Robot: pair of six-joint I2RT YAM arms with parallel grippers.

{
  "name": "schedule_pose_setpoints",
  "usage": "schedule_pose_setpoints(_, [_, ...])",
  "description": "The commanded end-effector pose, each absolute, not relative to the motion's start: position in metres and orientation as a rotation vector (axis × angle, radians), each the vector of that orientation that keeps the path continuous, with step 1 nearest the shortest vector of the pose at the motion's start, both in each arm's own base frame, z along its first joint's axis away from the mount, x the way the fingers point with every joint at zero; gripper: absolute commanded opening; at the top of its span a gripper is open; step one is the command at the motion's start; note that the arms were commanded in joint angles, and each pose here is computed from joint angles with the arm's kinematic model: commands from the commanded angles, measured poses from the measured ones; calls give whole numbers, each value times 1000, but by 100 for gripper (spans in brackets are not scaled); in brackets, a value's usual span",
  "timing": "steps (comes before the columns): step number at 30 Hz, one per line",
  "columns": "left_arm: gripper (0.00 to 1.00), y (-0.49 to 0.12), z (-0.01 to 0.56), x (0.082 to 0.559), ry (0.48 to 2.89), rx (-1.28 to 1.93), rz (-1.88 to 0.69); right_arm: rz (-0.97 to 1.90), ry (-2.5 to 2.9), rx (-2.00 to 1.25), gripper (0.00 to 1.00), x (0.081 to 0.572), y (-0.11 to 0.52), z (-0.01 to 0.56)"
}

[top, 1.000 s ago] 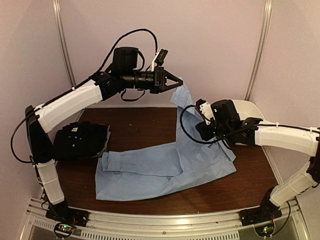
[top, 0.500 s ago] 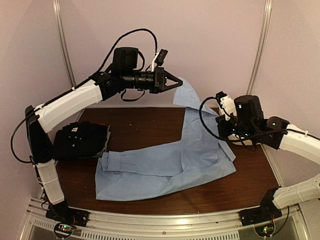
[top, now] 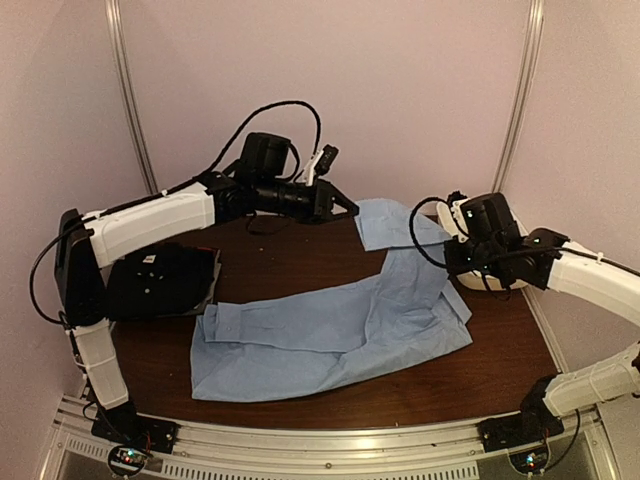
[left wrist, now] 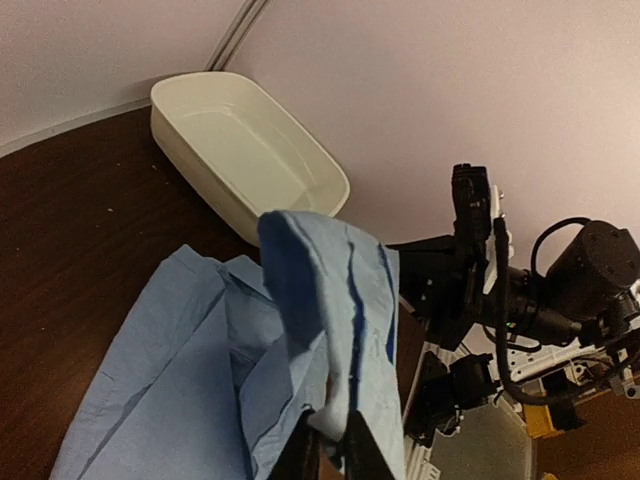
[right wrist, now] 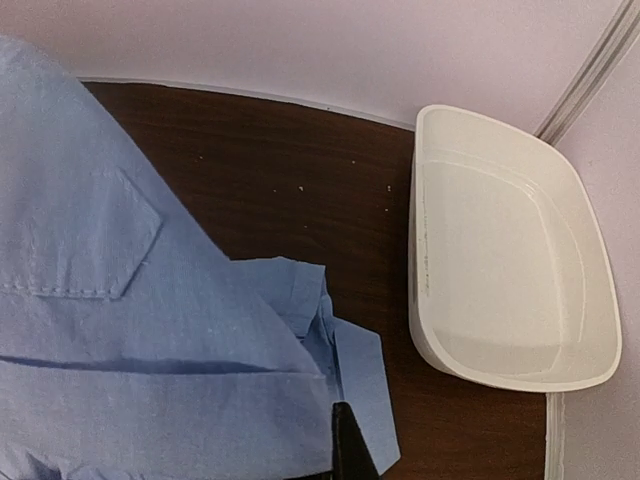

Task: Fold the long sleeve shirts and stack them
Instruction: Smooth out the rectangle-folded shirt at the center of the board.

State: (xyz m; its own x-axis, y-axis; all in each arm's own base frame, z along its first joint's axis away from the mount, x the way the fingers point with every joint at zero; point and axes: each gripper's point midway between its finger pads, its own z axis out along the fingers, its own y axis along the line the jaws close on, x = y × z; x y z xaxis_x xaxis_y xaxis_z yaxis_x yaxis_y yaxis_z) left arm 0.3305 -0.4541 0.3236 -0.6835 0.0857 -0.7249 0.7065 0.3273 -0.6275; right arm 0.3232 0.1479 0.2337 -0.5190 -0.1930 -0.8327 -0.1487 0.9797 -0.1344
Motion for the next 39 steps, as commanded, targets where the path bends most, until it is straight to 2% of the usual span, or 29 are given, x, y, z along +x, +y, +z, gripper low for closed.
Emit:
schedule_pose_setpoints(1, [22,-433,322,343,1973,658,-1230,-96,2187,-124,0,337,125,223])
schedule_pose_setpoints(6, [59,-388,275,349,2076,572,-966,-65,2258,-124,0,355,126,196])
schedule_pose_setpoints(8, [68,-364,247,344,2139,546,-847,-63,2280,-123,0,363,126,188])
schedule_pose_setpoints(10, [71,-342,211,327,2226,546,-783,-58,2295,-122,0,368,126,182])
schedule_pose_setpoints(17, [69,-248,102,250,2544,357,-593,-28,2316,-148,0,375,131,170])
schedule_pose_setpoints(22, [62,-202,70,212,2659,161,-521,6,2331,-172,0,377,138,161])
schedule_pose_setpoints(29, [45,-176,47,191,2737,45,-449,33,2356,-208,0,378,145,148])
schedule_pose_setpoints(39, [37,-172,26,189,2786,100,-374,38,2349,-235,0,380,148,150])
